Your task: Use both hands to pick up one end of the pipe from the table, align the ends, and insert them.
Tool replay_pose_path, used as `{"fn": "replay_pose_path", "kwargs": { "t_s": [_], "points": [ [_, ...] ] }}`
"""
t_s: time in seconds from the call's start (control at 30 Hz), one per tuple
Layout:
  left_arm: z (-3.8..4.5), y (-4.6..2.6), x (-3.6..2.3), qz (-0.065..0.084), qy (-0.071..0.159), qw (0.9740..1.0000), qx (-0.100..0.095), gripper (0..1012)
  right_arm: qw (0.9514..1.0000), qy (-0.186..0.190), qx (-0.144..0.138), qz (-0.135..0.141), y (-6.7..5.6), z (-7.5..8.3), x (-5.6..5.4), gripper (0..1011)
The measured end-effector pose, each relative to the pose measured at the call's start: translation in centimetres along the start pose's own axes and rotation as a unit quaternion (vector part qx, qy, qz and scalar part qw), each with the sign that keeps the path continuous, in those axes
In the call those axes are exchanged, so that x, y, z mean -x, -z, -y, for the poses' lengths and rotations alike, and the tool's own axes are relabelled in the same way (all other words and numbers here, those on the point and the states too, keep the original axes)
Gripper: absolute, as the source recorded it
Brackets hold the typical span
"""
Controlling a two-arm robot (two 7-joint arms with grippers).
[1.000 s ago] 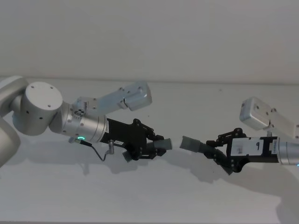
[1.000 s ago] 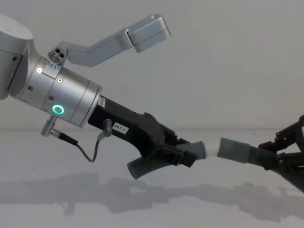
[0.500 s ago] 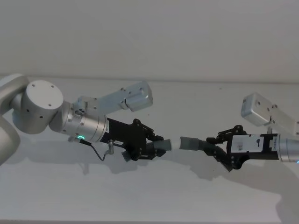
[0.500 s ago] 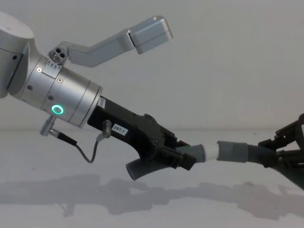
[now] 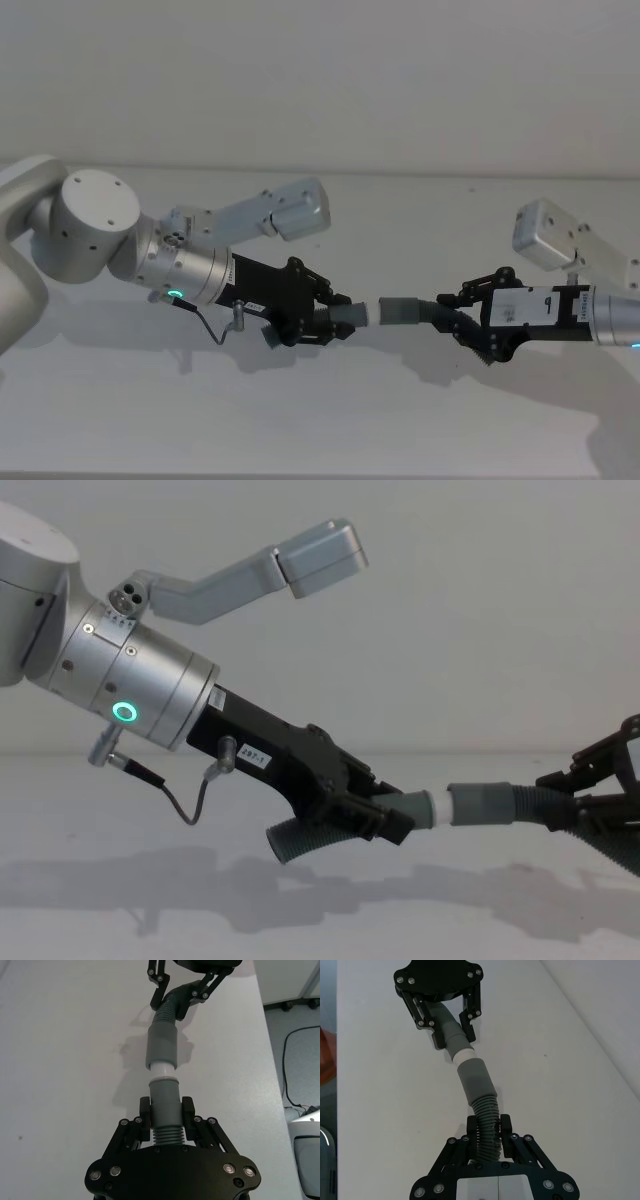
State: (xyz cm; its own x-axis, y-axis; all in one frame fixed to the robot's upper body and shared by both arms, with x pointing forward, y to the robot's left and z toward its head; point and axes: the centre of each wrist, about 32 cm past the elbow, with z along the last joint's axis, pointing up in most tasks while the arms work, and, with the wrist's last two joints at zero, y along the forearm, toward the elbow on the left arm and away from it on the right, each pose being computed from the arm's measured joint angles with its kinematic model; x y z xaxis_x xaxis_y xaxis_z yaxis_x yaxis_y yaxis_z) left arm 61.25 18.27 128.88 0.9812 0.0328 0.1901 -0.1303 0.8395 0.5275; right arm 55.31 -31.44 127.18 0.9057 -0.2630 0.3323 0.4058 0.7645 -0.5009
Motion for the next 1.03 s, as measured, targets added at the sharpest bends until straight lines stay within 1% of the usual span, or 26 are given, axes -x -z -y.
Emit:
{"fn": "replay_pose_path", "kwargs": {
  "t_s": [0.4, 1.03],
  "points": [
    [0.42, -0.12, -0.22, 0.004, 0.016, 0.9999, 0.002, 360, 1.0, -0.006, -0.002, 0.006, -0.1, -0.09, 0.08, 273],
    [0.63, -0.21, -0.31, 0.005, 0.024, 0.9997, 0.005, 360, 0.9999, -0.011, -0.004, 0.011, -0.24, -0.14, 0.19, 274]
  ]
}}
